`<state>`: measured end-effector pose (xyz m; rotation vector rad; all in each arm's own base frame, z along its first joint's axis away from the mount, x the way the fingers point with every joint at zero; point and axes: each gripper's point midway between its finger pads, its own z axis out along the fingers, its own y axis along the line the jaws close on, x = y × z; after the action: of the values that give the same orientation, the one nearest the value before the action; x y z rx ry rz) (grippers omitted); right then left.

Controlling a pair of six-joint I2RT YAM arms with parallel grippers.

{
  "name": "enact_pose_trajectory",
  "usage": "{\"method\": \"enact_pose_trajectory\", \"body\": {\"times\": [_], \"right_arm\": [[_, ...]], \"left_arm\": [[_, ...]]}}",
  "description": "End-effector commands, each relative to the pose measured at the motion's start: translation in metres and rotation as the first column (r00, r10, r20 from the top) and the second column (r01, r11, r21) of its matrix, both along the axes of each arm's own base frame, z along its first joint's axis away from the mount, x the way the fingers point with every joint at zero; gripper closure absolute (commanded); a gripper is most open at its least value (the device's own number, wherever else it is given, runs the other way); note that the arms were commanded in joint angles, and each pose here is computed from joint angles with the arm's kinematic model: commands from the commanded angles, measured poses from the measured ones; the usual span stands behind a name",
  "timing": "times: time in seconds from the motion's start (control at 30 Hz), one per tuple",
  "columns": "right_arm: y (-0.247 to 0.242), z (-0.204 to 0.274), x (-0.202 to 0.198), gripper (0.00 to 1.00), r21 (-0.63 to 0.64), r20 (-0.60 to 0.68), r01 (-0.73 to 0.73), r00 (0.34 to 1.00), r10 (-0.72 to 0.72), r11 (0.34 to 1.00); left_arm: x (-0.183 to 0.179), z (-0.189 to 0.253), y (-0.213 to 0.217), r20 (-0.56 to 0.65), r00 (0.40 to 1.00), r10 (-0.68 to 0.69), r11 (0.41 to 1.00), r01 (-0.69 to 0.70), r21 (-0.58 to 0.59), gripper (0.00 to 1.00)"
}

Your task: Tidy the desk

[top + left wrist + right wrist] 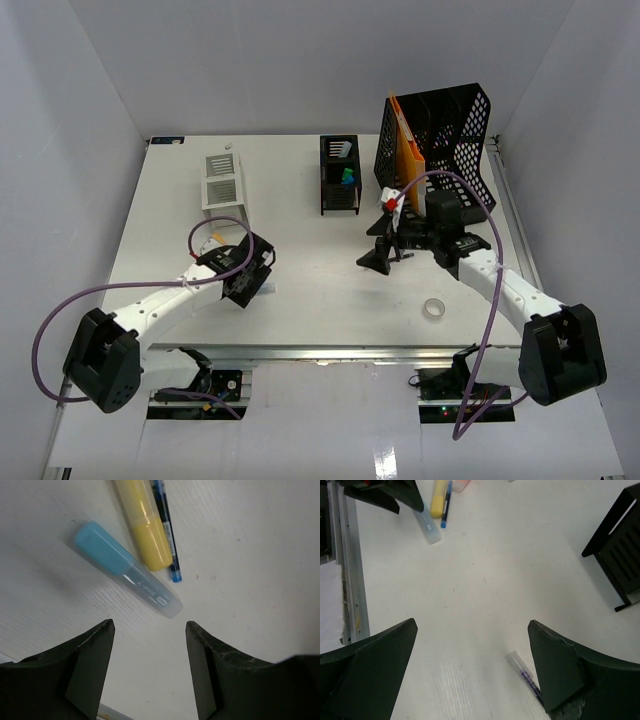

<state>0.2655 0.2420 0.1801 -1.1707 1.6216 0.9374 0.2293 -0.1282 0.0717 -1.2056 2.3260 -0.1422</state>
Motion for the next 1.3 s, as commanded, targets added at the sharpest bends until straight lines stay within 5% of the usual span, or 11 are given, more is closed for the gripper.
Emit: {"method": "enact_pose_trajectory", "body": {"times": [0.0, 0.77, 1.27], "right_arm": [[-0.002, 0.033, -0.011, 0.02, 0.096, 0.075, -0.047, 0.996, 0.04, 0.994], [-0.015, 0.036, -0.009, 0.02, 0.126, 0.074, -0.023, 0.997, 0.014, 0.992], [-0.011, 0.04, -0.027, 0.02, 0.156, 0.08, -0.123, 0.99, 0.112, 0.98]], "left_arm": [[0.002, -0.009, 0.014, -0.026, 0.992, 0.125, 0.988, -0.127, -0.087, 0.34], [0.017, -0.062, 0.021, -0.183, 0.982, 0.05, 0.998, -0.058, -0.04, 0.45], [0.006, -0.025, -0.015, -0.04, 0.98, -0.194, 0.962, 0.182, -0.205, 0.82]]}}
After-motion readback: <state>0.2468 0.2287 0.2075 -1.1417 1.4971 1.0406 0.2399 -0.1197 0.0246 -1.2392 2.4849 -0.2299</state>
